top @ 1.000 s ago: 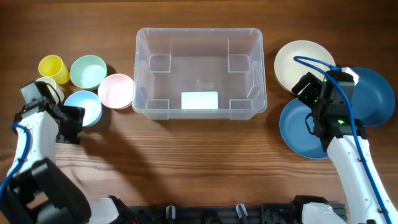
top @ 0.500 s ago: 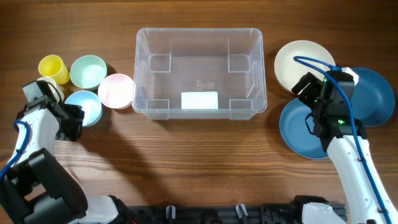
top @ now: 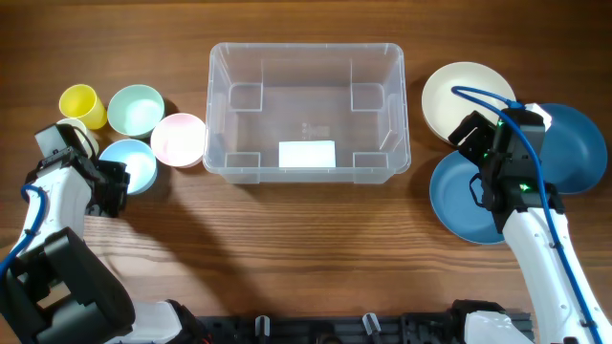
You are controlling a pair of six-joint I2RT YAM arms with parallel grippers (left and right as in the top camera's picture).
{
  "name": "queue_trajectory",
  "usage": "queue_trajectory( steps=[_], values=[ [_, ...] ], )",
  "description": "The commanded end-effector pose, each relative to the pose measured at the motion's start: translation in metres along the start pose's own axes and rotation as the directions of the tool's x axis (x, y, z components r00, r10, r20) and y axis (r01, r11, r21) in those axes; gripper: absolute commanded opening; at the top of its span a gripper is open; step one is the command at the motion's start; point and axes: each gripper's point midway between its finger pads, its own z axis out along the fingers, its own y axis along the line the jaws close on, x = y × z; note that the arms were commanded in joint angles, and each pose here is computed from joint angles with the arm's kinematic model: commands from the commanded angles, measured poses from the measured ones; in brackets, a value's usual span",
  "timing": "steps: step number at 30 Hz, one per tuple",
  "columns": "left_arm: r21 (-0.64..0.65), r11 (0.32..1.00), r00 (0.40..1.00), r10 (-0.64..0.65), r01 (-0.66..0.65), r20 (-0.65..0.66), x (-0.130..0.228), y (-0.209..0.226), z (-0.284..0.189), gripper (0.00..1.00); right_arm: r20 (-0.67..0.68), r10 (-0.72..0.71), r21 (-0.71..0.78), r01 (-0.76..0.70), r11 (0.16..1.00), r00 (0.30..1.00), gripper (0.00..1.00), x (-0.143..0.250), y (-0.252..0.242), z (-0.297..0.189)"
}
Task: Pack container
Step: 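Lower the left gripper and grip the light blue bowl rim, then lift the light blue bowl and carry it into the clear box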
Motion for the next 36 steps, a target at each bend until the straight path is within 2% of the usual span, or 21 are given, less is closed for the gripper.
queue_trajectory(
  steps=[1, 2, 3, 14, 19, 23, 26, 29, 31, 34, 36],
  values=[
    [-0.031, 1.0, 1.0, 0.007, -0.007, 0.002, 0.002, 0.008, 0.006, 0.16, 0.017, 0.0, -0.004, 0.0, 1.0, 1.0, 1.0, -0.008, 0.002, -0.001],
    [-0.031, 1.0, 1.0, 0.007, -0.007, 0.001, 0.002, 0.008, 0.006, 0.08, 0.018, 0.0, -0.004, 0.0, 1.0, 1.0, 1.0, -0.008, 0.002, -0.001],
    [-0.029, 1.0, 1.0, 0.007, -0.007, -0.002, 0.003, 0.008, 0.006, 0.04, 0.017, 0.0, -0.004, 0.0, 1.0, 1.0, 1.0, -0.007, 0.002, -0.001],
    [-0.05, 0.999, 0.999, 0.014, -0.015, -0.03, 0.012, 0.016, -0.005, 0.04, 0.017, 0.0, -0.004, 0.0, 1.0, 1.0, 1.0, -0.007, 0.002, -0.001],
    [0.027, 0.999, 0.999, 0.036, -0.037, 0.033, 0.006, 0.007, -0.037, 0.04, 0.017, 0.0, -0.004, 0.0, 1.0, 1.0, 1.0, -0.008, 0.002, -0.001],
    [0.142, 0.988, 0.992, 0.036, -0.054, 0.123, 0.002, -0.002, -0.081, 0.04, 0.017, 0.0, -0.004, 0.0, 1.0, 1.0, 1.0, -0.008, 0.002, -0.001],
    [0.233, 0.96, 0.974, 0.108, -0.154, 0.199, 0.005, -0.01, -0.116, 0.04, 0.017, 0.0, -0.004, 0.0, 1.0, 1.0, 1.0, -0.008, 0.002, -0.001],
    [0.324, 0.907, 0.944, 0.183, -0.27, 0.274, 0.017, -0.021, -0.15, 0.04, 0.017, 0.0, -0.004, 0.0, 1.0, 1.0, 1.0, -0.007, 0.002, -0.001],
    [0.406, 0.84, 0.918, 0.242, -0.359, 0.313, 0.032, -0.033, -0.173, 0.04, 0.017, 0.0, -0.004, 0.0, 1.0, 1.0, 1.0, -0.008, 0.002, -0.001],
    [0.555, 0.661, 0.86, 0.335, -0.505, 0.385, 0.068, -0.062, -0.217, 0.04, 0.017, 0.0, -0.004, 0.0, 1.0, 1.0, 1.0, -0.007, 0.002, -0.001],
    [0.609, 0.56, 0.827, 0.365, -0.562, 0.428, 0.088, -0.074, -0.244, 0.04, 0.017, 0.0, -0.004, 0.0, 1.0, 1.0, 1.0, -0.007, 0.002, -0.001]
  ],
)
